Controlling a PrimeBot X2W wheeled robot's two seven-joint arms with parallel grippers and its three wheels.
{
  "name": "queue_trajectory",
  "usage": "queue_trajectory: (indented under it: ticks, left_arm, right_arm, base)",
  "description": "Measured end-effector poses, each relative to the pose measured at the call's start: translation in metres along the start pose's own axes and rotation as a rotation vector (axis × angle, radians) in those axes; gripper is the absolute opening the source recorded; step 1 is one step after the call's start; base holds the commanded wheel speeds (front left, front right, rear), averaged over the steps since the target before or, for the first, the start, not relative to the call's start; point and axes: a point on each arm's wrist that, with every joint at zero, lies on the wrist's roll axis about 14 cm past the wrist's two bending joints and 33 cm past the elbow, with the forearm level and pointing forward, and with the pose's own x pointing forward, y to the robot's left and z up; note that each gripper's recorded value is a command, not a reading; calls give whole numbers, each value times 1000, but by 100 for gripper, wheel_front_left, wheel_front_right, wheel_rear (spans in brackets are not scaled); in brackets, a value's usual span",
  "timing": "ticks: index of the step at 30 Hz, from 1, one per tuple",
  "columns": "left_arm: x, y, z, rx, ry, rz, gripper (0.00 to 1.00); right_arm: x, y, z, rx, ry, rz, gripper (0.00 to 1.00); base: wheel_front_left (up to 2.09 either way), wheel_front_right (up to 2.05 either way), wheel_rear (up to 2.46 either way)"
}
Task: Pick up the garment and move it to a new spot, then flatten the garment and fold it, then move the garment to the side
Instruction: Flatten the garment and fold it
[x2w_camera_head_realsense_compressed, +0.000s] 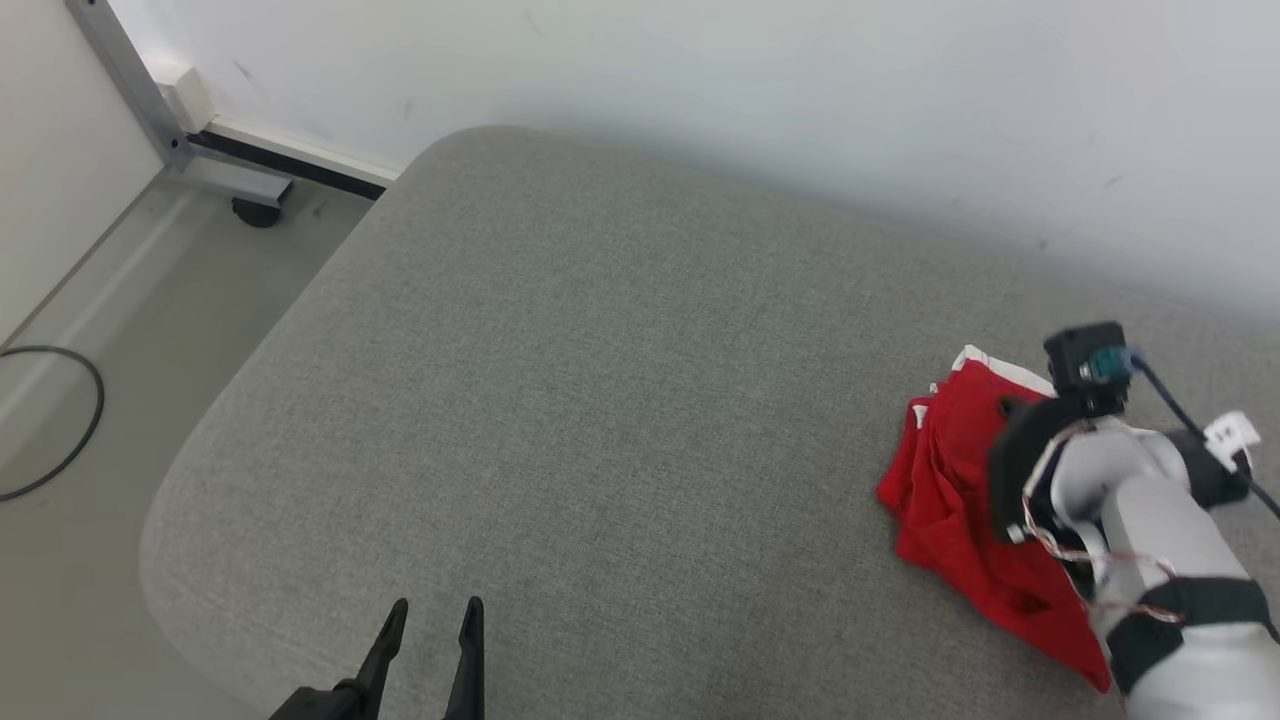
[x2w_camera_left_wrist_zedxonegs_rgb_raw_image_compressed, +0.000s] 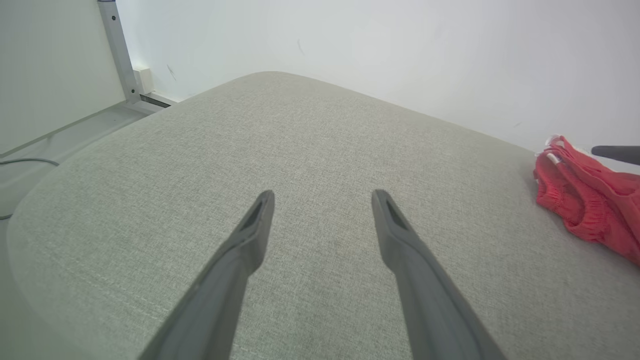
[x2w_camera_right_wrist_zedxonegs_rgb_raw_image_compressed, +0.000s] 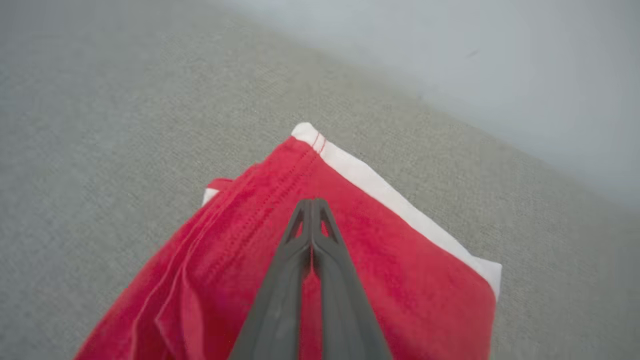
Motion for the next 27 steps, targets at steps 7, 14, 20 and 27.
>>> queue_trajectory:
  ticks: [7,14,20,27]
  left_arm:
    - [0,-5,1,-8,-3,-20,100]
    - [6,-18,-1,-13,5,-62,100]
    - [7,-23,-1,-17,5,-78,100]
    - [5,-22,3,-19,-9,-82,100]
  right_arm:
    - [-17,-6,-44,-52,57,-7,0]
    - [-27,43,-58,-64,55,108,0]
    - [-40,92,-60,-91,45,230,0]
    - [-65,135,-69,-73,50,344,0]
  base:
    - [0,0,0]
    - [0,0,0]
    - [0,0,0]
    - [0,0,0]
